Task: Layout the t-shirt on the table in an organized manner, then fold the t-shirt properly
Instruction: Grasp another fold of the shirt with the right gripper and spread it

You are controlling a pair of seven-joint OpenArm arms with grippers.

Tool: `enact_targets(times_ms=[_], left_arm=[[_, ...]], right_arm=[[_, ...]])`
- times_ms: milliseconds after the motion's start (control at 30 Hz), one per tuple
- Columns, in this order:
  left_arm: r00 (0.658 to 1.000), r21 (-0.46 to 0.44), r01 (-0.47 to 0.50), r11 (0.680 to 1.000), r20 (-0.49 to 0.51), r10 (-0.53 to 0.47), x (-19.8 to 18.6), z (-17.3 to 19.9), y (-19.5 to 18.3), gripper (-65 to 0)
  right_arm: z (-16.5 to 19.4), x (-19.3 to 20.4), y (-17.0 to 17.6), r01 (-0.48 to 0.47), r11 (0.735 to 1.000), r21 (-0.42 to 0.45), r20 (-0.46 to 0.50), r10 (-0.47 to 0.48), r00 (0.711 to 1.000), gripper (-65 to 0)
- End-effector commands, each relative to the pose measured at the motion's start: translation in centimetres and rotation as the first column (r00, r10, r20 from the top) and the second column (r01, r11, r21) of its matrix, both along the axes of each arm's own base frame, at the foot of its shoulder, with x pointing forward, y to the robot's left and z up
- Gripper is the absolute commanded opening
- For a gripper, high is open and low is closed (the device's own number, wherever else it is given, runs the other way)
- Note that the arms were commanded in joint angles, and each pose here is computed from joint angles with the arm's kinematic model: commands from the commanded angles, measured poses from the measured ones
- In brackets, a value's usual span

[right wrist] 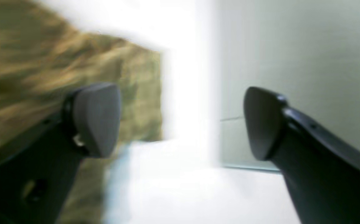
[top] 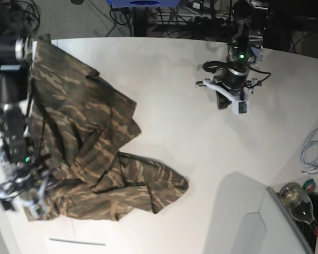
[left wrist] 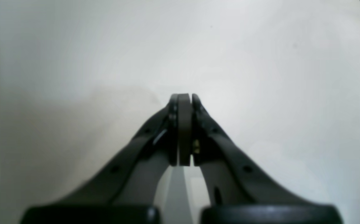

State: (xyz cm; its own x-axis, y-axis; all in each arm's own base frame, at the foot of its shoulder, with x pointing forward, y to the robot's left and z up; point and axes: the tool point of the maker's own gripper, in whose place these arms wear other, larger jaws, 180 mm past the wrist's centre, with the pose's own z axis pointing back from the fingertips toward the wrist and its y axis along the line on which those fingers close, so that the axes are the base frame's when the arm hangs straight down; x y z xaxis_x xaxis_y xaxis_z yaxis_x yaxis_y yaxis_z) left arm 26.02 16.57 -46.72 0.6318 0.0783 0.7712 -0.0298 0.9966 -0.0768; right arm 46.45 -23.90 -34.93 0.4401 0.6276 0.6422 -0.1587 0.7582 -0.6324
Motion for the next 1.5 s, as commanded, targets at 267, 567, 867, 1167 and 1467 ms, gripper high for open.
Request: enact_targets(times_ms=[267, 567, 867, 1167, 1467], left_arm=[[0.996, -0.004, -0.014, 1.000, 0.091, 0.014, 3.0, 2.2, 0.3, -65.0], [0.989, 0.049, -0.130, 0.990, 0.075, 0.126, 1.2, 2.1, 5.9, -65.0], [0.962, 0.090, -0.266, 0.960, 0.082, 0.259, -0.5, 2.6, 11.4, -65.0], [0.962, 0.083, -0.266, 0.960, 0.084, 0.259, -0.3, 2.6, 11.2, -65.0], [0.963, 0.088, -0.264, 0.960, 0.079, 0.258, -0.6, 2.5, 11.3, -65.0]], right_arm=[[0.6, -0.7, 12.1, -0.269, 0.937, 0.222, -0.037, 0.284, 0.958, -14.0], [-2.5, 1.0, 16.7, -0.280, 0.925, 0.256, -0.193, 0.333, 0.923, -14.7], [-7.4, -2.8, 13.1, -0.148, 0.961, 0.233, -0.264, 0.209, 0.942, -14.7], [-9.6, -8.1, 10.0, -0.069, 0.984, 0.164, -0.338, 0.122, 0.933, -15.3], [-8.3, -9.6, 6.6, -0.037, 0.995, 0.096, -0.330, 0.067, 0.941, -63.8]])
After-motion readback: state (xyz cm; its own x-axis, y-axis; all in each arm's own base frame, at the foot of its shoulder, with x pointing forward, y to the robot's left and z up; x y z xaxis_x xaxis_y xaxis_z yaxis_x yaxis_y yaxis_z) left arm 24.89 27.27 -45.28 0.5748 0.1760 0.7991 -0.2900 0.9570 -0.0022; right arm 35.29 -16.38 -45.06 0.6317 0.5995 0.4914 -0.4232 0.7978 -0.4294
